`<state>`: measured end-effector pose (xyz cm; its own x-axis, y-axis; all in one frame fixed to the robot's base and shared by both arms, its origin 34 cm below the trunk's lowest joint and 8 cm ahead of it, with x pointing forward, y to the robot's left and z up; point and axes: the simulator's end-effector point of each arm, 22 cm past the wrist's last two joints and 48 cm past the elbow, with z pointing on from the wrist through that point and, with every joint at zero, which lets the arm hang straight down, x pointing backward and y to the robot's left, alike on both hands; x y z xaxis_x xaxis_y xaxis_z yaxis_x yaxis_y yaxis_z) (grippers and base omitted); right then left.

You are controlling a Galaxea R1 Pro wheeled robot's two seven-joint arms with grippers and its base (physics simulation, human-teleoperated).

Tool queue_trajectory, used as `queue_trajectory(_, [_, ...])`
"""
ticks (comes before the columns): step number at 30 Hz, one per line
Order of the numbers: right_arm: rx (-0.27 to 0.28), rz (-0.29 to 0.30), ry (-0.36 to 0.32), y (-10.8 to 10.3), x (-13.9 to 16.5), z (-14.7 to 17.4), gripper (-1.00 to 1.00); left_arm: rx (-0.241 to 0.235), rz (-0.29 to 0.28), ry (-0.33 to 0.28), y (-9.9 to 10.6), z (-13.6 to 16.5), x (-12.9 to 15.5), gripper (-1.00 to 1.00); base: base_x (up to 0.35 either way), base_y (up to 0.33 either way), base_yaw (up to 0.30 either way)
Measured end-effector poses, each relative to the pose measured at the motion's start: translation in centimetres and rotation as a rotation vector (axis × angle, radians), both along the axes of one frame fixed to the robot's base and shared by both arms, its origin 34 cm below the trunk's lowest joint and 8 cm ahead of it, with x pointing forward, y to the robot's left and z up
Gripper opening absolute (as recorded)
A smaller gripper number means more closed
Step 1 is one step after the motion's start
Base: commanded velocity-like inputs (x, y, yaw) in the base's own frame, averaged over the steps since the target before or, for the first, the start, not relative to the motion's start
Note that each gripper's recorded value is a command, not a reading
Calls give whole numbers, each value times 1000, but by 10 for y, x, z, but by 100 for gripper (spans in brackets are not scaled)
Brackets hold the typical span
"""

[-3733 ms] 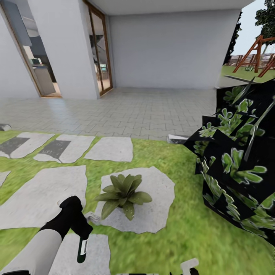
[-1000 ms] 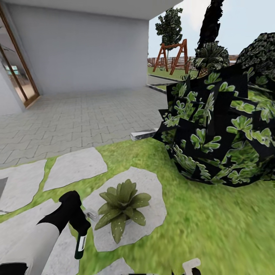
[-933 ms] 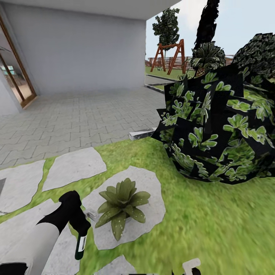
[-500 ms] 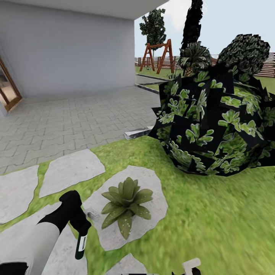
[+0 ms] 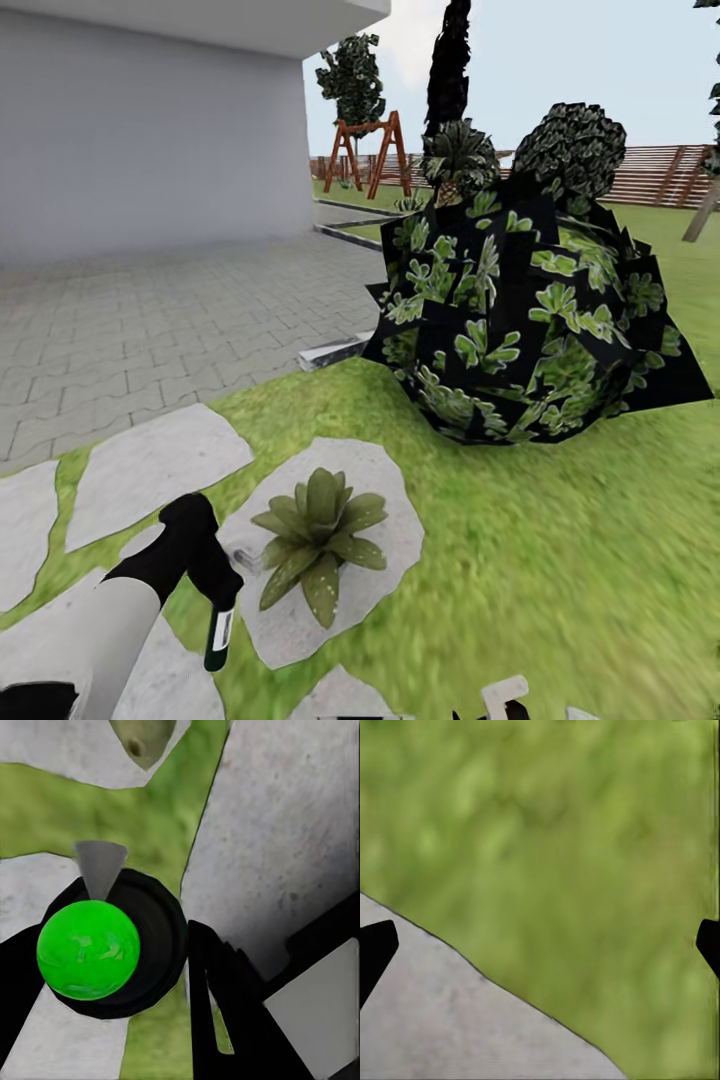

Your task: Pick up the pesticide atomizer in the garden and spray insectifuge to fully cover both potted plants in the garden.

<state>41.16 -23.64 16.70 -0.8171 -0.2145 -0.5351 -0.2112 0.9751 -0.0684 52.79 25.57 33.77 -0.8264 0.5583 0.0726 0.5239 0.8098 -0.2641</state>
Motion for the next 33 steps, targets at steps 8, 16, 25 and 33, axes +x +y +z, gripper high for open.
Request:
queue_trajectory(8, [-5,-4,-1,-5,1,0,100,-40,-17,27,-11,5,-4,-100,214,0,-265])
queue_trajectory(16, [-5,-2,-2,-4,1,0,100,20,-194,96,-19,22,-10,-100,3,0,-159])
queue_trajectory(25, [-7,0,-1,-6,0,0,100,29,-191,94,-16,23,-8,-100,-22,1,-2])
queue_trajectory(33, [-7,0,0,-6,0,0,100,30,-186,82,-16,27,-1,-100,-291,156,-1])
